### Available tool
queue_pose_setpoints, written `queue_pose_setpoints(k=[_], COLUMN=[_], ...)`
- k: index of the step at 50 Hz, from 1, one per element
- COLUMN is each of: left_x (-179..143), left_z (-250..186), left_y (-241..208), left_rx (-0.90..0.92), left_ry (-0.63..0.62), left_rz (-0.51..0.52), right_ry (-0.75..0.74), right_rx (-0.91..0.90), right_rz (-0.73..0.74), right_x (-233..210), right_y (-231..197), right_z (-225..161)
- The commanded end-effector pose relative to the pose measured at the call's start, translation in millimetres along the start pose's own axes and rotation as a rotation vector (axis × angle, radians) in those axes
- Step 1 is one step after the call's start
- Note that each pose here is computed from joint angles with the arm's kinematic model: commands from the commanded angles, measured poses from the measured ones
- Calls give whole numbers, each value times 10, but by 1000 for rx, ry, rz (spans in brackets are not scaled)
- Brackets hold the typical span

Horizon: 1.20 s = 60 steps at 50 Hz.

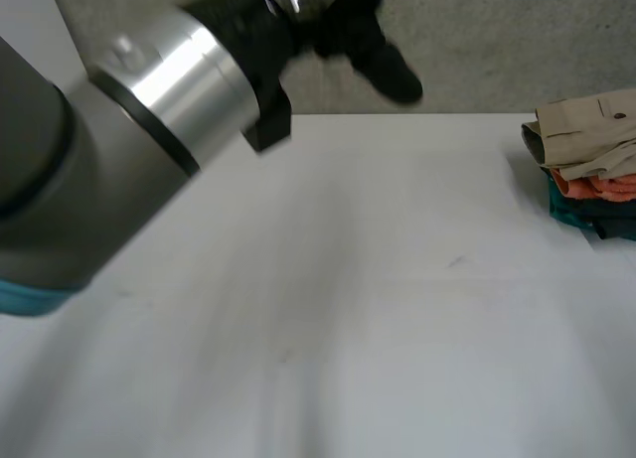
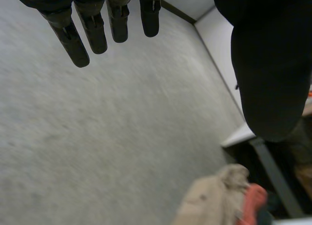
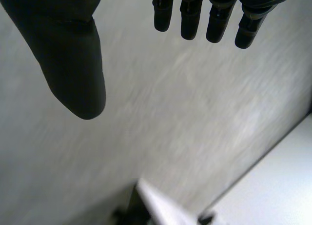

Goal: Fold the laundry.

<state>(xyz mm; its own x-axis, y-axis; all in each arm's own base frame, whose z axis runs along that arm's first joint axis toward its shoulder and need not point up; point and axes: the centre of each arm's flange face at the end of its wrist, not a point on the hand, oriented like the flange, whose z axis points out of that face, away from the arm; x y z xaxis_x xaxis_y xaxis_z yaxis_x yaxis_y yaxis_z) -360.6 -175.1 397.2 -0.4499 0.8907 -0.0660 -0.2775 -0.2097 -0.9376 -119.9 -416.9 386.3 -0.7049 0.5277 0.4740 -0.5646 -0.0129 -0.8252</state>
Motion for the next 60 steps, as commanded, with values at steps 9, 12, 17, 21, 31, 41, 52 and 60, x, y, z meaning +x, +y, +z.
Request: queue_pose_setpoints(k=[9,12,17,21,31,41,52,60], left_x=[-789,-1130,-1482,-1782,-2419,-2562,-2717,-2664], left_z=[-315,-537,-922,-1330,-2110,-2410,-2360,-2019], left_y=[-662,-496,-84,347,1045,1332,1600,1601], left_rx=[67,-81,-376,-617,-840,-1017,-1072,-1001], left_ry=[-422,-564,-711,-797,-962,-939,-890,-842], left_rz=[77,152,297,414,538,604,604,645], right_ry=[-600,-752,-995,-1089,-1163,-1137,-1140,-1129], right_rx=[490,463,344,230,120,84,73,73], right_rz=[369,393,412,402,311,297,294,295], right_x=[-1338,-1630,-2098,-2296,-2617,-2683,-2709,-2699], right_y=[-1698,-1649,-1403,-1141,-750,-643,-607,-613], right_z=[-1545,-1920,-2637,-2907,-3097,-3051,-3043,-3027])
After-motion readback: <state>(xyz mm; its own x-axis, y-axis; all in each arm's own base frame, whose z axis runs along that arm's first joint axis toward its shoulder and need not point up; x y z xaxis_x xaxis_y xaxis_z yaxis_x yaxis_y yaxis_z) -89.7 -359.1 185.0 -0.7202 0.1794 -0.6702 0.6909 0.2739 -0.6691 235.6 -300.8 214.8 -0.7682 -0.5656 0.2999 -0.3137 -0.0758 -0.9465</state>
